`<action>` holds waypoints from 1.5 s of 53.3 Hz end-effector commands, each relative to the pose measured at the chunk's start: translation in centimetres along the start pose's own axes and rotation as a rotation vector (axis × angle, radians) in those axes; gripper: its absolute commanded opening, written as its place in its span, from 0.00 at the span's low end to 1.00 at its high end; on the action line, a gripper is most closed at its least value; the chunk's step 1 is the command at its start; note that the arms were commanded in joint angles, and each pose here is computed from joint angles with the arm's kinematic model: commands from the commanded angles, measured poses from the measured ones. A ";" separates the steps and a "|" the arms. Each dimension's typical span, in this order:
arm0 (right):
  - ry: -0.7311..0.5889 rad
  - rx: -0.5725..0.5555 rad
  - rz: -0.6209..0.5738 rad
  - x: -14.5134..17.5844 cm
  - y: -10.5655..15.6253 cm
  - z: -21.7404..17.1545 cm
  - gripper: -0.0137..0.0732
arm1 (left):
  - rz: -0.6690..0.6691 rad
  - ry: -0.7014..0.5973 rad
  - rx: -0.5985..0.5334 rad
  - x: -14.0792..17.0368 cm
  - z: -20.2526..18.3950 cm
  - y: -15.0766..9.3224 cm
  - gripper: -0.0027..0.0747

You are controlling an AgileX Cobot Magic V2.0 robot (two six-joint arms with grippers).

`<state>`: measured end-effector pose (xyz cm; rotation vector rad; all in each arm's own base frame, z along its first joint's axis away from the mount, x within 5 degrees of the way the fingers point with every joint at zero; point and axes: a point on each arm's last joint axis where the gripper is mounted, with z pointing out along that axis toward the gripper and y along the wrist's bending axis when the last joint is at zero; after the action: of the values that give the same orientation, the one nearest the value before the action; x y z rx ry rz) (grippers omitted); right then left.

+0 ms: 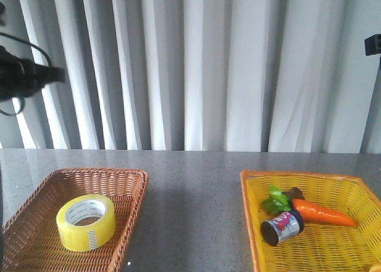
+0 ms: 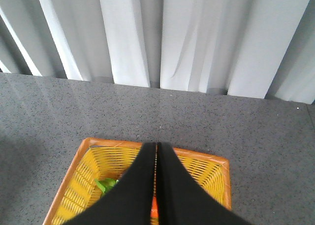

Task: Transfer tape with both arms

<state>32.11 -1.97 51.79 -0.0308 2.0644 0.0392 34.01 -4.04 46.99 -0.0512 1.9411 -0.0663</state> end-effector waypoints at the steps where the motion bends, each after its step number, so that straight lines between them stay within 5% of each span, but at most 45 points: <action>1: -0.120 0.013 -0.014 -1.3 0.0 -2.1 0.15 | -0.003 -0.225 0.029 -3.4 -5.9 0.2 0.19; 18: -0.121 0.013 -0.014 -1.3 0.0 -2.1 0.15 | 0.044 -0.357 0.014 -4.9 -12.6 1.0 0.02; 72: -0.121 0.013 -0.014 -1.3 0.0 -2.1 0.15 | 0.039 -0.223 -0.026 -3.6 -13.1 1.5 0.03; 80: -0.122 0.012 -0.013 -1.3 0.1 -2.1 0.15 | 0.047 -0.339 0.000 -3.1 -15.2 1.7 0.03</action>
<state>32.11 -1.97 51.79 -0.0308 2.0644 0.0392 23.74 -2.05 52.94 -0.0352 1.8108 0.0039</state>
